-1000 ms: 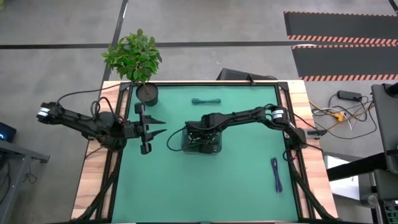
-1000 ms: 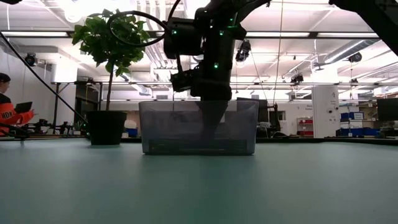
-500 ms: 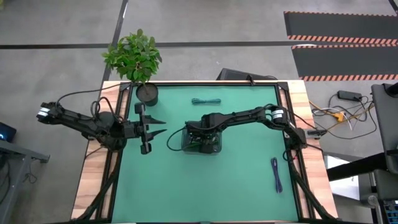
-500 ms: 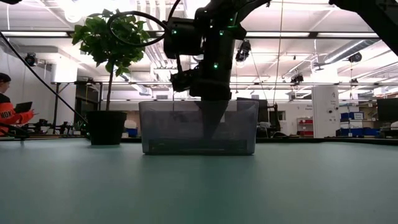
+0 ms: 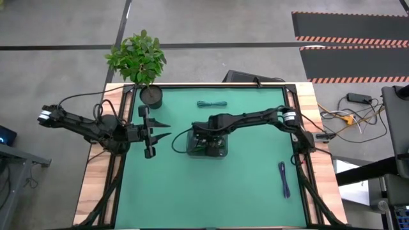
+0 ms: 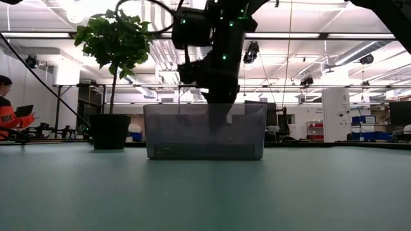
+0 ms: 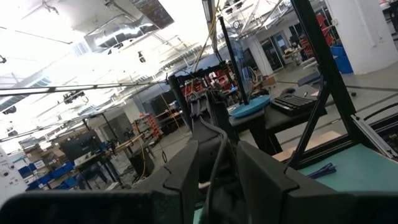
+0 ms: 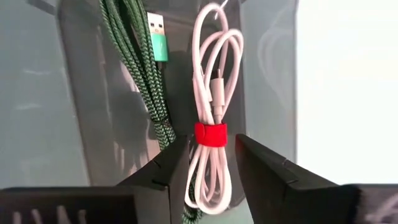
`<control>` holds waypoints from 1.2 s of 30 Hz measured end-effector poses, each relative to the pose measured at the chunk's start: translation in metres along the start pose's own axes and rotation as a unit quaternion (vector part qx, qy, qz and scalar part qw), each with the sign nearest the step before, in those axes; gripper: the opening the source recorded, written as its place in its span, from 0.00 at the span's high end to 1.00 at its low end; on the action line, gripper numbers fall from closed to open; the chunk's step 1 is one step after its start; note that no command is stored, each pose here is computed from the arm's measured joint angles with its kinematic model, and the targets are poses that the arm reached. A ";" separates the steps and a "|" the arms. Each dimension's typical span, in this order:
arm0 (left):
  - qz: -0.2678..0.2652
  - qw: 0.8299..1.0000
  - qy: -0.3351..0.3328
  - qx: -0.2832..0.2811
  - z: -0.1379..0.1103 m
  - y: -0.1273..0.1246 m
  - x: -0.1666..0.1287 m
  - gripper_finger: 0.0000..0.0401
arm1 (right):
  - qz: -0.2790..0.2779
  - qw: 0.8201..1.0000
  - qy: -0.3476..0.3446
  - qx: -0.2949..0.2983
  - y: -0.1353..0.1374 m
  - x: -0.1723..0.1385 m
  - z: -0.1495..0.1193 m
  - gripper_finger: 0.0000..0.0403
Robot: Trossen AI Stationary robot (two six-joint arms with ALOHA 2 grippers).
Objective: Pick and place USB-C Cables
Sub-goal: Put the blue cable into the black transparent container
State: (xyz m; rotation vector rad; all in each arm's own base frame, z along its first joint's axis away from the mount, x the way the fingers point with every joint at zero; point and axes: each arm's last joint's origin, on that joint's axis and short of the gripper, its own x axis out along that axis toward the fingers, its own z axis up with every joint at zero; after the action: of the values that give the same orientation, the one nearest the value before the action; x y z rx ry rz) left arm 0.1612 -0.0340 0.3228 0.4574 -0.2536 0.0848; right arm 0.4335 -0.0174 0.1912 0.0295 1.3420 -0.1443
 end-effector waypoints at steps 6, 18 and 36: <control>0.000 1.000 0.000 0.000 0.000 0.000 0.000 0.77 | 0.002 1.000 -0.009 0.001 0.002 -0.020 -0.003 0.72; -0.003 1.000 0.005 -0.015 -0.002 -0.002 0.002 0.77 | 0.019 0.996 -0.067 -0.053 0.037 -0.069 -0.012 0.79; -0.030 0.996 0.063 -0.060 -0.027 -0.025 0.029 0.77 | 0.056 0.973 -0.209 -0.085 0.065 -0.092 -0.061 0.84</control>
State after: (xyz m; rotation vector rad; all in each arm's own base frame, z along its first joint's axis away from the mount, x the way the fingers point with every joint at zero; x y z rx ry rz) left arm 0.1983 -0.0436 0.2961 0.3382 -0.1203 0.0385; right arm 0.3620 0.0609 0.2624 -0.0671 0.9256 0.0593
